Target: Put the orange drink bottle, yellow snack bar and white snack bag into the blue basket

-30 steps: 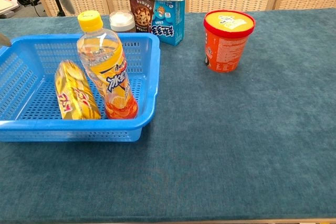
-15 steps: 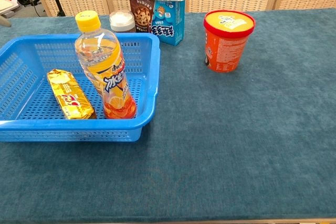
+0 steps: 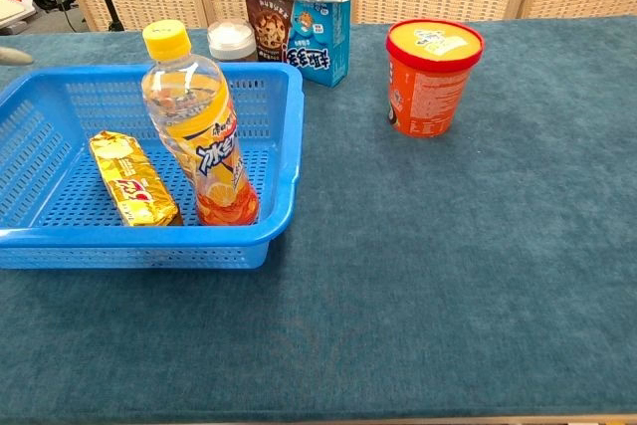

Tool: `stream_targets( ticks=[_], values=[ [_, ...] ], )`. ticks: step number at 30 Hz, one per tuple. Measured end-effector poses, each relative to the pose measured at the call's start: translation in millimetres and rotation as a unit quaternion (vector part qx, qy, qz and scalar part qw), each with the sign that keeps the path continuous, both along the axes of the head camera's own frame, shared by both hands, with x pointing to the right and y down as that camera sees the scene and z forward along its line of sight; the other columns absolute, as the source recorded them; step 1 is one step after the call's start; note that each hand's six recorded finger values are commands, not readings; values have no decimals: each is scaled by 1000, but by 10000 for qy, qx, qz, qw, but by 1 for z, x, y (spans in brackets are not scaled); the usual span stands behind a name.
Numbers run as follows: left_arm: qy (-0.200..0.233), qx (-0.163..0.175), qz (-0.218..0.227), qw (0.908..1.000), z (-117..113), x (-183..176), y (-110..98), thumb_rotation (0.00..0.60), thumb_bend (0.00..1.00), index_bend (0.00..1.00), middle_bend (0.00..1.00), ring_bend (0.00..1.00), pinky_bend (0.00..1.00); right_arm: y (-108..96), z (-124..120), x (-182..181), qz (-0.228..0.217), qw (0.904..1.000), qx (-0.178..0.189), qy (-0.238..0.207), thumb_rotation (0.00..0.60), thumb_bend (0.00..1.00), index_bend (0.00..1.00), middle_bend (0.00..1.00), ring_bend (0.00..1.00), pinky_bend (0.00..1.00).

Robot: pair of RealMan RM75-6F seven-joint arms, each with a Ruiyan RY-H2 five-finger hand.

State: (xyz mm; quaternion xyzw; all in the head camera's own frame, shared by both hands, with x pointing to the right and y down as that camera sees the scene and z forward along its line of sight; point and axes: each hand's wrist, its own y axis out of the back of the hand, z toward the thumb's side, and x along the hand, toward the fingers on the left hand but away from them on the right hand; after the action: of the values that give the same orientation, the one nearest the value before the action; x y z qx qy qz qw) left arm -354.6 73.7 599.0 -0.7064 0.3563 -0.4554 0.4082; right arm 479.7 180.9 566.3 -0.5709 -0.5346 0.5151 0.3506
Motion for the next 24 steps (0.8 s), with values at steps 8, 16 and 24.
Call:
stream_targets(
  ticks=[8,16,24],
  values=[
    [-316,-120,306,9990,0,31,-50,600,155,78,0,0,89,0,4,4,71,9999,-84,-73,600,156,105,0,0,129],
    [-570,-82,483,9972,-1,71,-105,600,151,77,0,0,89,-1,11,13,195,9995,-205,-170,600,156,105,0,0,129],
    [-578,-127,420,9974,7,105,-146,600,151,77,0,0,89,-1,15,17,275,9990,-260,-252,600,156,105,0,0,129]
  ],
)
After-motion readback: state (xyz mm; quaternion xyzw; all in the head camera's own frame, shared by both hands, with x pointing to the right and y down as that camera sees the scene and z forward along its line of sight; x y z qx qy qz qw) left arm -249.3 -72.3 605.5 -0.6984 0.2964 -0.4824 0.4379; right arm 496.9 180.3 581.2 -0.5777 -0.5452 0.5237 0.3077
